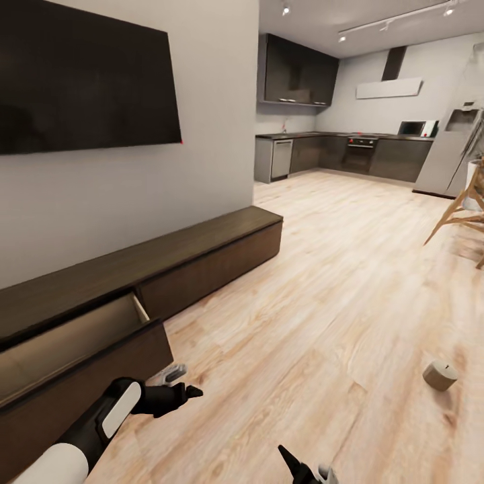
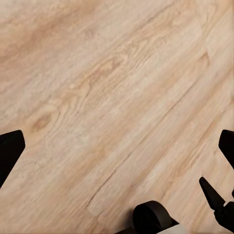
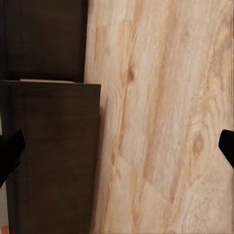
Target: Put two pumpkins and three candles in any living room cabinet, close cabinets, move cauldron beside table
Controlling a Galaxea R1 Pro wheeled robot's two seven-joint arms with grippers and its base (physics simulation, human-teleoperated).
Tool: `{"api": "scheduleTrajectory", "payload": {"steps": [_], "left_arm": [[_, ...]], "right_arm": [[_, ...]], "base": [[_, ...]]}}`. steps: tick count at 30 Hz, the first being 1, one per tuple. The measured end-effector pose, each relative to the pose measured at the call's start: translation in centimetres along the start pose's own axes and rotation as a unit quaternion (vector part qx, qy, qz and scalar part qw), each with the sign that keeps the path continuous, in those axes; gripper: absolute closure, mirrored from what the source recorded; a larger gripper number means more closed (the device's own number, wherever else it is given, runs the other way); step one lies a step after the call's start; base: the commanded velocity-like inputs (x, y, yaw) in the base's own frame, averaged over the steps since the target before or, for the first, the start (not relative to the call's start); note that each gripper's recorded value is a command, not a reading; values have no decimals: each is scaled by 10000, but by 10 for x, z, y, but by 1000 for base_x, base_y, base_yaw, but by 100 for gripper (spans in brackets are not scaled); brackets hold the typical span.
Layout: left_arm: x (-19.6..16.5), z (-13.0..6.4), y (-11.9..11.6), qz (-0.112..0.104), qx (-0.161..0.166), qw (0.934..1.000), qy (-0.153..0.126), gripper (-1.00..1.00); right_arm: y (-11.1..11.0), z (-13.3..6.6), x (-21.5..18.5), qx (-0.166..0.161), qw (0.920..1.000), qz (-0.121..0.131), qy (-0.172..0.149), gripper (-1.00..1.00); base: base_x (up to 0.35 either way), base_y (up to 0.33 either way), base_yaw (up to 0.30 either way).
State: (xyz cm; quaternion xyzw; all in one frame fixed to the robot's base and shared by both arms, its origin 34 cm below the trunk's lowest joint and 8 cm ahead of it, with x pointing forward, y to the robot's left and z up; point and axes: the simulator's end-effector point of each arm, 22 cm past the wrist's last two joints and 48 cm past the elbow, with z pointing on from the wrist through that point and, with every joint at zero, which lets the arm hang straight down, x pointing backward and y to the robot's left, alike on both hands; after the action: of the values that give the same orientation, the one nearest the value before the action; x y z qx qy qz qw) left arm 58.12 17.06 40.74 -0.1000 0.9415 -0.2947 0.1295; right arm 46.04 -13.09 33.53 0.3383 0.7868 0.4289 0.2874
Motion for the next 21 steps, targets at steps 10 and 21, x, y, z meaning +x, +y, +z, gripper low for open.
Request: {"api": "scheduleTrajectory", "payload": {"steps": [10,21], "left_arm": [[0,0,0,0,0,10000,0,-100],[0,0,0,1,1,10000,-4,-100]], "right_arm": [[1,0,0,-7,10000,-5,5,-100],[0,0,0,-9,10000,-4,12,-100]], "base": [[0,0,-289],[0,-65,-289]]}}
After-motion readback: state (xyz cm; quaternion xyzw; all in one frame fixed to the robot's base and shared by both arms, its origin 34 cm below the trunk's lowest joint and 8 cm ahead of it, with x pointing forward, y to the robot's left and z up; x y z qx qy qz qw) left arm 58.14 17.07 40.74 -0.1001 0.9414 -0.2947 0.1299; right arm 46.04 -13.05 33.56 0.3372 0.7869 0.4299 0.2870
